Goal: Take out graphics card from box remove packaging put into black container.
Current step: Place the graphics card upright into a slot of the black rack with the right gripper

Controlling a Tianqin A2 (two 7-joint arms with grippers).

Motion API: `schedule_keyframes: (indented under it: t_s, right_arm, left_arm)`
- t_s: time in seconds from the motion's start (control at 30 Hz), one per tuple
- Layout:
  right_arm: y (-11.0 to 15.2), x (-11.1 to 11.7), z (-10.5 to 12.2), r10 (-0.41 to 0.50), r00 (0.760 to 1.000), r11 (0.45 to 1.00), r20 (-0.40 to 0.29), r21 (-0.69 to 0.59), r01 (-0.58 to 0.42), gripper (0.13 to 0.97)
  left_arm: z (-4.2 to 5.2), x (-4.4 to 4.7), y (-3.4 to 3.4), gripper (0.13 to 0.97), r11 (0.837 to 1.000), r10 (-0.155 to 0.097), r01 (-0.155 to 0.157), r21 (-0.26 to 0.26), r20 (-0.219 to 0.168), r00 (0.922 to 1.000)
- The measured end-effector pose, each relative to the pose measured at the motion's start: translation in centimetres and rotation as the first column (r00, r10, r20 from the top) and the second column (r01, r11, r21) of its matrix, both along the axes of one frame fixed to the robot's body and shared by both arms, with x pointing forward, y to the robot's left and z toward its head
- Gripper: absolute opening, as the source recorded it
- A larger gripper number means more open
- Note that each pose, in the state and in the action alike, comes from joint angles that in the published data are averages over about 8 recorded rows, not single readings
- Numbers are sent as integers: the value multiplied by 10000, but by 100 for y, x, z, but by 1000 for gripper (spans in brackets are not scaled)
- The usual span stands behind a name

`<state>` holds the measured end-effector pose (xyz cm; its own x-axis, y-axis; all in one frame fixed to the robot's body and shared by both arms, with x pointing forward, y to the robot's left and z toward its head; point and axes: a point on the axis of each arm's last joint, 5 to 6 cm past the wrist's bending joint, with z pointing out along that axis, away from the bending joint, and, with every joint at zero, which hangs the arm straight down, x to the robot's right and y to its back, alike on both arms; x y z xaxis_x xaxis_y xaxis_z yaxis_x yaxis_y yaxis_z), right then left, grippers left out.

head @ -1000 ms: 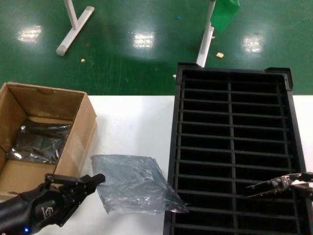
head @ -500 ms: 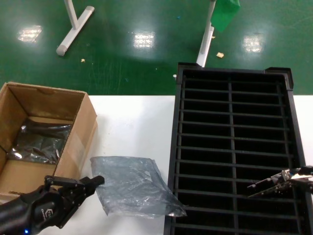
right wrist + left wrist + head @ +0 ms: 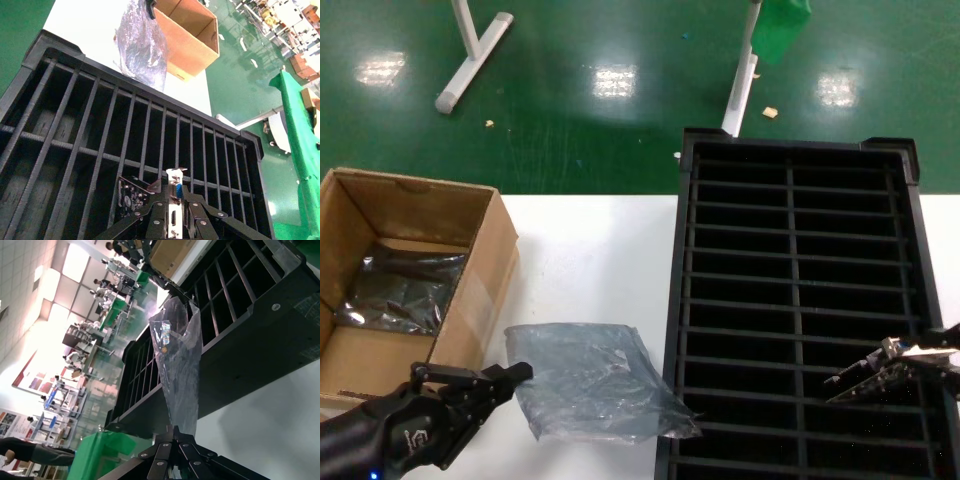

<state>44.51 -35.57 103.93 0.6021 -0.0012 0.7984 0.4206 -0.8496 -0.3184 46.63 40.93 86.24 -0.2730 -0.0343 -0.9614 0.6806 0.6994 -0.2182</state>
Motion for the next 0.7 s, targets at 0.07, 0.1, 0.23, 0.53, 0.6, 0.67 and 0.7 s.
schedule_keyframes:
  t_s: [0.07, 0.1, 0.23, 0.53, 0.6, 0.67, 0.7]
  right_arm:
    - [5, 4, -1, 9, 10000, 10000, 36, 11, -9, 177]
    - [8, 6, -1, 11, 10000, 10000, 51, 20, -11, 177]
    - [14, 11, -4, 3, 10000, 10000, 82, 60, -3, 192]
    - [25, 21, -12, -79, 9999, 9999, 94, 130, 78, 269]
    - [28, 24, -14, -103, 9999, 9999, 97, 139, 102, 301]
    - [32, 29, -16, -132, 9999, 9998, 102, 144, 131, 333]
    - [34, 31, -17, -149, 9998, 9998, 105, 146, 148, 349]
  left_arm:
    - [0, -1, 6, 142, 10000, 11, -11, 8, -5, 10000]
    - [0, 0, 10, 142, 10000, 17, -17, 13, -7, 10000]
    - [3, 4, 18, 142, 10000, 28, -28, 31, -12, 10000]
    - [0, 25, 14, 142, 10000, 1, -1, 32, -36, 10000]
    - [-2, 30, 13, 142, 10000, -4, 4, 27, -40, 10000]
    - [-5, 33, 13, 142, 10000, -6, 6, 20, -42, 10000]
    - [-7, 35, 13, 142, 10000, -6, 7, 16, -43, 10000]
